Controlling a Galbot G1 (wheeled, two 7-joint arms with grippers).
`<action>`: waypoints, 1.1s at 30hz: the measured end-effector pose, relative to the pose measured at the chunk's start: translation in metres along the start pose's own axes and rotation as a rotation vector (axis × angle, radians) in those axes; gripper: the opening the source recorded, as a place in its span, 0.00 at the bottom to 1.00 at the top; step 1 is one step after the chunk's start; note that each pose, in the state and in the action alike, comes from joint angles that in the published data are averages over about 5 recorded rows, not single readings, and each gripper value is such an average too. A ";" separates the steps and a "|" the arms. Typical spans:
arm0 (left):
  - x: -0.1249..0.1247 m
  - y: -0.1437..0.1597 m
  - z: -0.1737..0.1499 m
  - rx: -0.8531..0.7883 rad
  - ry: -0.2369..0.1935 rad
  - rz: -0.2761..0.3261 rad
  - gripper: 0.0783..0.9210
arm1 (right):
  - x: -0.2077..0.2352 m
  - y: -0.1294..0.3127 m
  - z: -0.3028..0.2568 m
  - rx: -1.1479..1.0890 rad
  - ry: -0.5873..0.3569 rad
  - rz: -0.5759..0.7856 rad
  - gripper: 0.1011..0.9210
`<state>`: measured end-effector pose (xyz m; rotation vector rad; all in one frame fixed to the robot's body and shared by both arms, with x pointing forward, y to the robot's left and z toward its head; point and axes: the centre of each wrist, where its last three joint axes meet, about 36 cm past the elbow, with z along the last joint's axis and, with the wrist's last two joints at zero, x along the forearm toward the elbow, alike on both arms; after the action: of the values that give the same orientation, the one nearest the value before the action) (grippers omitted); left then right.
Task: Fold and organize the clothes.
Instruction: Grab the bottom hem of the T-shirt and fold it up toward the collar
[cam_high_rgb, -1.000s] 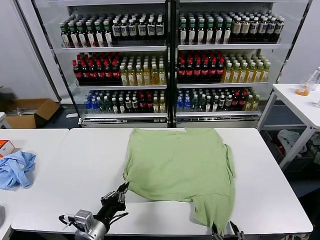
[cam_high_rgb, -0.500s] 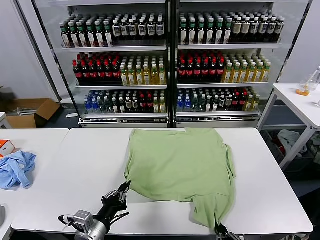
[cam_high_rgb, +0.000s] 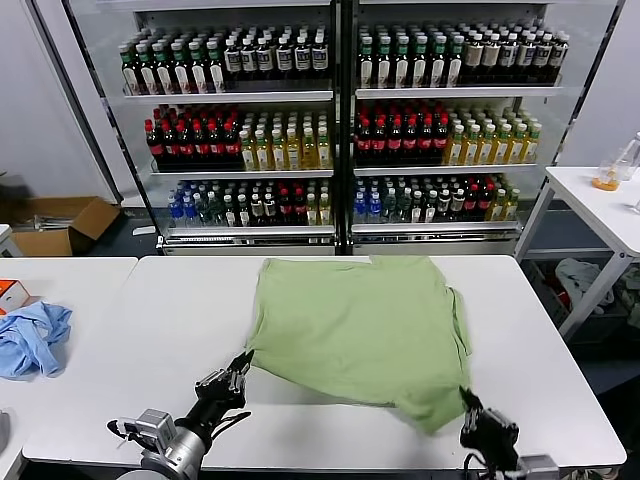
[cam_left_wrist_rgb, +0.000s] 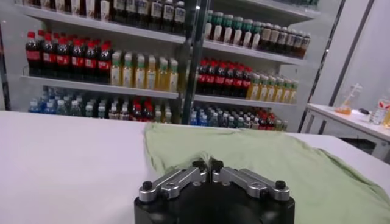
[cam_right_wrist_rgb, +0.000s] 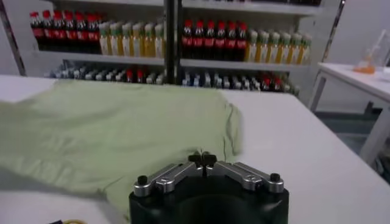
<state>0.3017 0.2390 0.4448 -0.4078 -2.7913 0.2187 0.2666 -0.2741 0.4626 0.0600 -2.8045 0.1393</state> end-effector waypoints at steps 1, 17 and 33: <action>-0.002 0.001 0.000 0.001 0.000 0.001 0.06 | -0.006 -0.003 -0.002 0.005 -0.010 -0.001 0.00; -0.055 0.033 -0.007 -0.033 0.022 -0.003 0.06 | -0.111 -0.039 -0.034 0.097 -0.088 -0.009 0.00; -0.111 0.050 -0.008 -0.094 0.051 -0.029 0.08 | -0.180 -0.044 -0.046 0.206 -0.083 -0.008 0.00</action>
<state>0.4176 0.2535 0.4111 -0.3894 -2.7632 0.0692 0.4535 -0.3081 0.4506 0.1279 -2.8621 0.4323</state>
